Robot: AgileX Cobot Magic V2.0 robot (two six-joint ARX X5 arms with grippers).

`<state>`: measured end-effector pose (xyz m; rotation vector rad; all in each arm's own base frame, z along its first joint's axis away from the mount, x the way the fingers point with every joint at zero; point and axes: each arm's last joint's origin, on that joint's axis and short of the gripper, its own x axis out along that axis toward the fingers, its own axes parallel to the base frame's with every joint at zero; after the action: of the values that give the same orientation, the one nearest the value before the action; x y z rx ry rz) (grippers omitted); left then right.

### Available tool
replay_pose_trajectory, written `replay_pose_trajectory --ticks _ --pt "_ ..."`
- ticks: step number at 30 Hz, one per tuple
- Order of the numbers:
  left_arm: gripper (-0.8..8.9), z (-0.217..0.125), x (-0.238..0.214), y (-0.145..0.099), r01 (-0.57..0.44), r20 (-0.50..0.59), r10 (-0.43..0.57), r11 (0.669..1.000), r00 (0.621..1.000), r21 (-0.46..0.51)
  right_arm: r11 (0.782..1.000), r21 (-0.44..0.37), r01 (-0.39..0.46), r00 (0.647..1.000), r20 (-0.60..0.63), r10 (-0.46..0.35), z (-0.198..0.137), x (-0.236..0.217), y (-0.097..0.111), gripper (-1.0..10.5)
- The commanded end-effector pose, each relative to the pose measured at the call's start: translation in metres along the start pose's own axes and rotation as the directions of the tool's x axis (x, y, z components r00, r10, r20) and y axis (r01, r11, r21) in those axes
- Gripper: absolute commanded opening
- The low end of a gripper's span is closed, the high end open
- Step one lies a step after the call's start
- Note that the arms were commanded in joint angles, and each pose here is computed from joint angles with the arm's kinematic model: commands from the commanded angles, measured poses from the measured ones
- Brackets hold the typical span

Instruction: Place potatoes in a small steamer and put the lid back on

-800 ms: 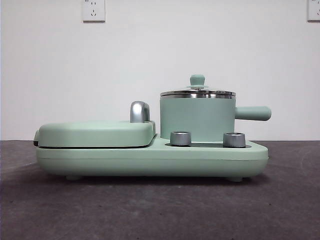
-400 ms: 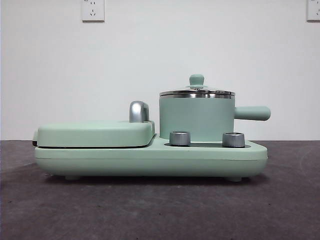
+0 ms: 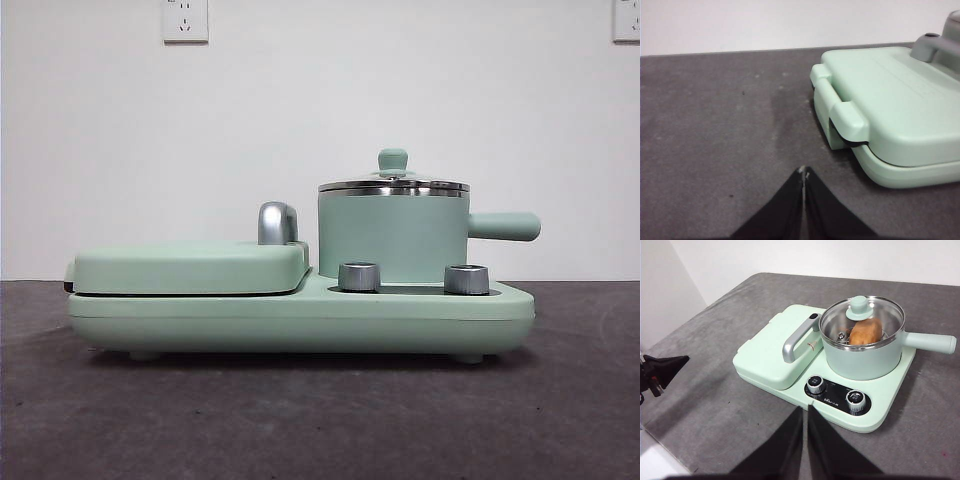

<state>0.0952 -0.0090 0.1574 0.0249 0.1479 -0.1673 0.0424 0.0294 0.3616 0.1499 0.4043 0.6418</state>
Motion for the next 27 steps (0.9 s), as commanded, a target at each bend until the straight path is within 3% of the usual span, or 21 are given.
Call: replay_pose_trajectory --ticks 1,27 --pt "0.05 -0.0077 0.0009 0.0013 -0.024 -0.026 0.023 0.999 0.999 -0.048 1.000 -0.010 -0.007 1.000 0.015 0.008 0.0030 -0.0013 0.0011 0.1" --pt "0.06 -0.0076 0.0008 0.0027 -0.057 -0.027 0.055 0.996 0.998 -0.064 1.000 -0.010 -0.008 1.000 0.015 0.008 0.0030 -0.0013 0.0012 0.1"
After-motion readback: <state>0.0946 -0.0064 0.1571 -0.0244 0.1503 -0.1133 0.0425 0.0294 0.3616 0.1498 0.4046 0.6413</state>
